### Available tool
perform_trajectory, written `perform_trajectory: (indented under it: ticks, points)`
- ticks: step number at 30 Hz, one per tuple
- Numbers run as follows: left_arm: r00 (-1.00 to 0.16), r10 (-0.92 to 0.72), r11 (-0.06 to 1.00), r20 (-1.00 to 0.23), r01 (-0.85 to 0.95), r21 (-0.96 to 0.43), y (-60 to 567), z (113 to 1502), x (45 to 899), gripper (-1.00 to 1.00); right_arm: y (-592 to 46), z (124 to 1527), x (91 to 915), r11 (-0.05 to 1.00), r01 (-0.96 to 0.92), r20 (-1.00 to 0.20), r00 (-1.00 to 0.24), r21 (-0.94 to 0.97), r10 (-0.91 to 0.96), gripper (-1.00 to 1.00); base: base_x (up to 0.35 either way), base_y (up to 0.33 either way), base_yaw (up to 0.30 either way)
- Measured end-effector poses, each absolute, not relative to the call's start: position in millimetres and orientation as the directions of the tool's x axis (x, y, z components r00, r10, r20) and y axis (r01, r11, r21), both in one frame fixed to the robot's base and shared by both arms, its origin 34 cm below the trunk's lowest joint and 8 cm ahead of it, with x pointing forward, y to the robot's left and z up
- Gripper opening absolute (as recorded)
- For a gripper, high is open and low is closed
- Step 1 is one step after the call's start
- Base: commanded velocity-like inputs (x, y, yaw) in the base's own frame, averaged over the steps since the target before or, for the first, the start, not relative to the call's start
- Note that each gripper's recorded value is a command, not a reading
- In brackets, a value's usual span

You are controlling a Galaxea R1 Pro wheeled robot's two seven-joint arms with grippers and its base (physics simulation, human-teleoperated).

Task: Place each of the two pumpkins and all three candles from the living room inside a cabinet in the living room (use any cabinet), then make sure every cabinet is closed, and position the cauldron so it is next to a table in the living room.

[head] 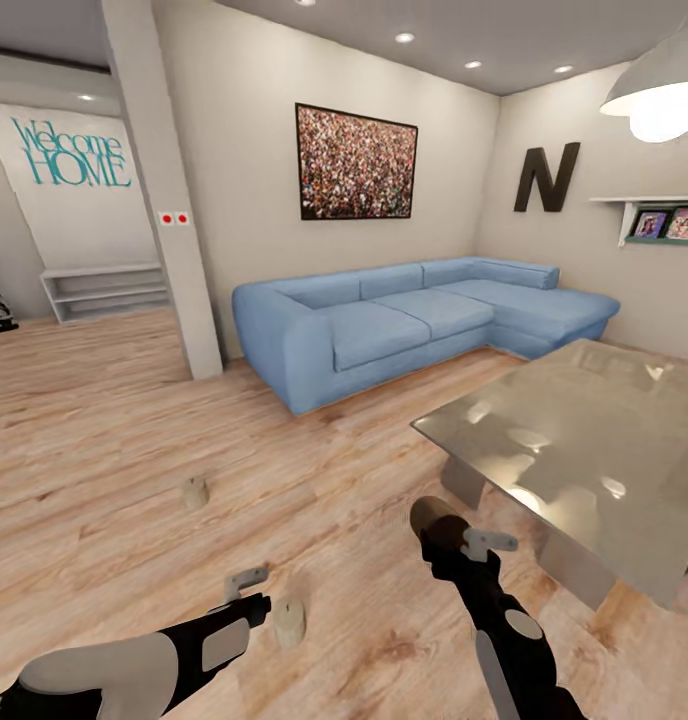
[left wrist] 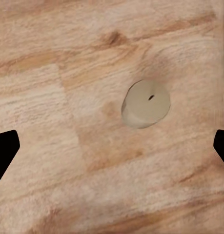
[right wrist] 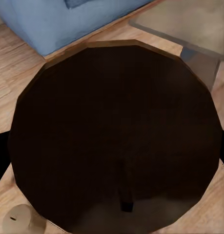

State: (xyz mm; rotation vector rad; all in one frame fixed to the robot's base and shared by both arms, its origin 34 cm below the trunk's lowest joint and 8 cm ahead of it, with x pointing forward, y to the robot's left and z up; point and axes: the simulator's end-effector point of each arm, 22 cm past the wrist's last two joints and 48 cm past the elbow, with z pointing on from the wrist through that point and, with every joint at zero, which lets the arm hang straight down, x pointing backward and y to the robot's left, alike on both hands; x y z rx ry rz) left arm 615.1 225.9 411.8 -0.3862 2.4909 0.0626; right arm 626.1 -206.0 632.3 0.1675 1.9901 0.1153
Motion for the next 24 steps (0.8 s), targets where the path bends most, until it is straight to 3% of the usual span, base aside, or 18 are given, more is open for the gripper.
perform_trajectory:
  ticks: [11, 17, 24]
  points:
    - [-0.766, -0.258, 0.957, -0.589, -0.286, -0.047, 225, 417, 617, 1.00, -208, 656, 608, 0.983, 0.066, -0.938, -0.295, 0.173, 0.185, -1.00, 0.000, 0.000, -0.198]
    - [-0.764, -0.257, 0.957, -0.592, -0.286, -0.047, 225, 418, 618, 1.00, -195, 662, 594, 0.982, 0.039, -0.956, -0.225, 0.185, 0.189, -1.00, 0.020, 0.000, -0.033]
    - [-0.764, -0.257, 0.959, -0.592, -0.278, -0.059, 223, 419, 619, 1.00, -176, 663, 592, 0.982, -0.002, -0.956, -0.230, 0.189, 0.184, -1.00, 0.268, 0.000, -0.002]
